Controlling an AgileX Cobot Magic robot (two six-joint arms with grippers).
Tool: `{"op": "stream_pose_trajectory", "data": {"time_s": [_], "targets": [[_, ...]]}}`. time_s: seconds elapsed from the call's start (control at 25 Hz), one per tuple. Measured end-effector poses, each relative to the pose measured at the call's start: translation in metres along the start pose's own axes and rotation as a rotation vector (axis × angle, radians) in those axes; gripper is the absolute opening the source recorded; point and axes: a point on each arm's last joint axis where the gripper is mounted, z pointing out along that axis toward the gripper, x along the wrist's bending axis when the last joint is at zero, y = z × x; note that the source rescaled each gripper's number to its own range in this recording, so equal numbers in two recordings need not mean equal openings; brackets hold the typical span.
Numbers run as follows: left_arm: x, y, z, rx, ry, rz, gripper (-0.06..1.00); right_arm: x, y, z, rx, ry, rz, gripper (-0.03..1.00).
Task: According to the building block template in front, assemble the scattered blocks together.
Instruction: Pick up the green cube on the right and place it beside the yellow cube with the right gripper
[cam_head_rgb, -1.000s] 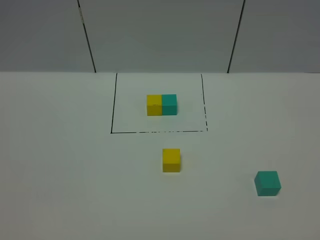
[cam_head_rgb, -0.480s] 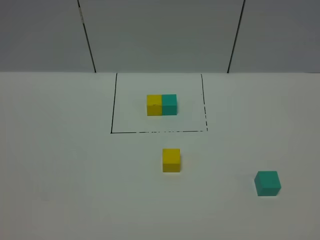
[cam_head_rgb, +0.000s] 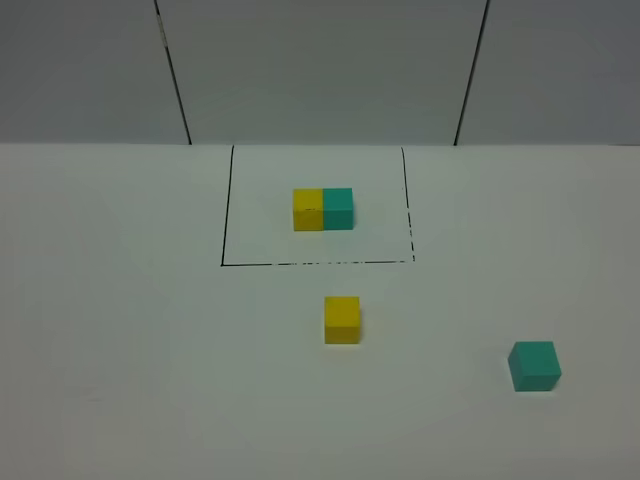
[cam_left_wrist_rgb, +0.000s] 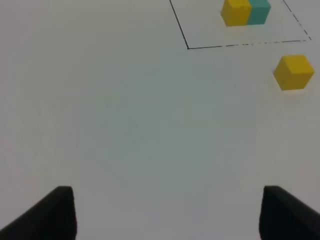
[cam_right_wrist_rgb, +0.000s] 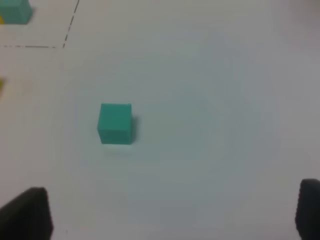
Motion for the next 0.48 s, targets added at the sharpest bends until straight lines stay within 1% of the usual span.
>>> {"op": "stream_pose_trajectory", "data": {"time_s": [0.08,0.2,0.24,0.36,0.48], "targets": [[0.0,0.0,0.0,0.0,0.0,0.0,0.65,-0.003,0.018,0.018,0.074,0.006,0.006,1.0],[0.0,0.0,0.0,0.0,0.0,0.0,0.65,-0.009,0.042,0.059,0.241,0.019,0.017,1.0],[0.0,0.0,0.0,0.0,0.0,0.0,0.65,-0.01,0.048,0.071,0.279,0.022,0.02,1.0],[0.0,0.0,0.0,0.0,0.0,0.0,0.65,-0.014,0.06,0.117,0.404,0.04,0.049,1.0],[0.0,0.0,0.0,0.0,0.0,0.0,0.65,-0.016,0.061,0.164,0.518,0.062,0.091,1.0]]}}
